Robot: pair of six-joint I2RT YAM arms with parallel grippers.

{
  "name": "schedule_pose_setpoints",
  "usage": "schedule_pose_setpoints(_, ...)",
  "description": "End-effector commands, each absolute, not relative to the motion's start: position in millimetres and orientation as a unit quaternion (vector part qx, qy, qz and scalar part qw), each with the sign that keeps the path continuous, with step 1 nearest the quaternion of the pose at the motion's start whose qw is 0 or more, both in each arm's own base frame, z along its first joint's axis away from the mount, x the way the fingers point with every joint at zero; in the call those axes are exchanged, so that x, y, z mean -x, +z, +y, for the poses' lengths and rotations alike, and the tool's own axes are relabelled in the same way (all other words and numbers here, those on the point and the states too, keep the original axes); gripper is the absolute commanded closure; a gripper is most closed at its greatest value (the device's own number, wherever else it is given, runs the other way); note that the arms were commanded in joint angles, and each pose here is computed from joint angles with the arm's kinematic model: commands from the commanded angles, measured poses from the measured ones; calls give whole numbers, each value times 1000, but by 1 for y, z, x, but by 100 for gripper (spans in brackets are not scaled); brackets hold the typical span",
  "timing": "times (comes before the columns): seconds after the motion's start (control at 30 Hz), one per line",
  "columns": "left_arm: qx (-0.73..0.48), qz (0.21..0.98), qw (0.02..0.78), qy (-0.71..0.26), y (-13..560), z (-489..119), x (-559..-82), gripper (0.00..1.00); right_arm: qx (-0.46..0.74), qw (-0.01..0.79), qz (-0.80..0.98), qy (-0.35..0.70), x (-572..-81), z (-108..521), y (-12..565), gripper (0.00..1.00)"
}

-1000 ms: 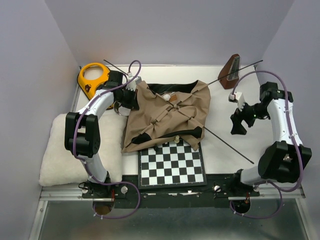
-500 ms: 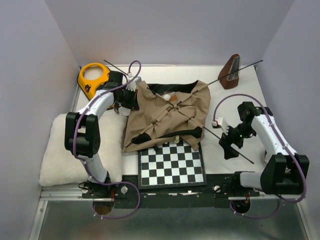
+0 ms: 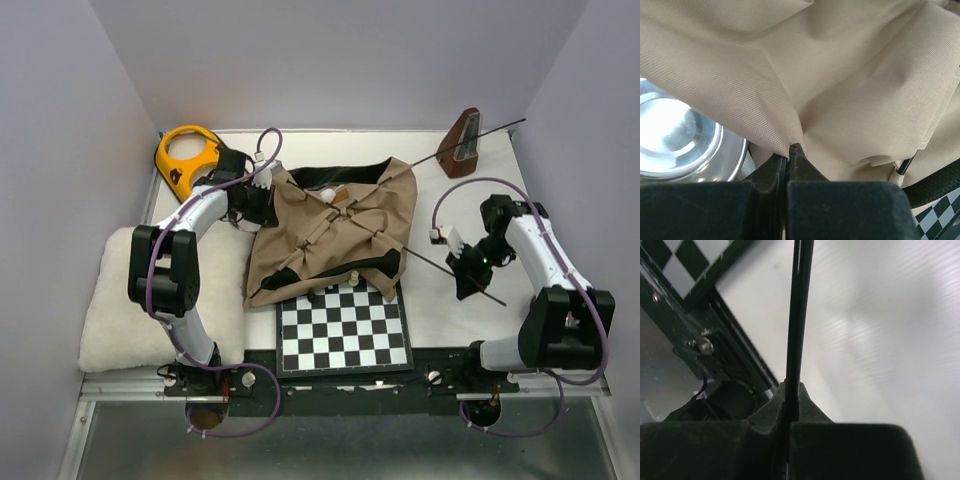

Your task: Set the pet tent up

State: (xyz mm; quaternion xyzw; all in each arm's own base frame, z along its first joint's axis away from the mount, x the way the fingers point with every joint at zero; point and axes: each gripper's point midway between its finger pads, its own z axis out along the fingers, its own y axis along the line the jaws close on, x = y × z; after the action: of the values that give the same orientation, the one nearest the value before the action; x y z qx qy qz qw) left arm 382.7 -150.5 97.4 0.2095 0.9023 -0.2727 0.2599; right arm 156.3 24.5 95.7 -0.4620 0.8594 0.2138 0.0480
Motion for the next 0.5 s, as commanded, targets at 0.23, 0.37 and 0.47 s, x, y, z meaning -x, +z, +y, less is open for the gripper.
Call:
schedule_pose_setpoints(0.23,-197,889,266,-318,115,-161,-356,100,526,151,782,299,-245,118,125,99)
schedule_pose_setpoints(0.37,-217,882,279,-312,120,-167,-352,100,534,161,771,308,-264,135,115,99)
schedule_pose_setpoints(0.47,-236,876,290,-305,130,-166,-355,76,536,172,768,306,-284,141,118,99)
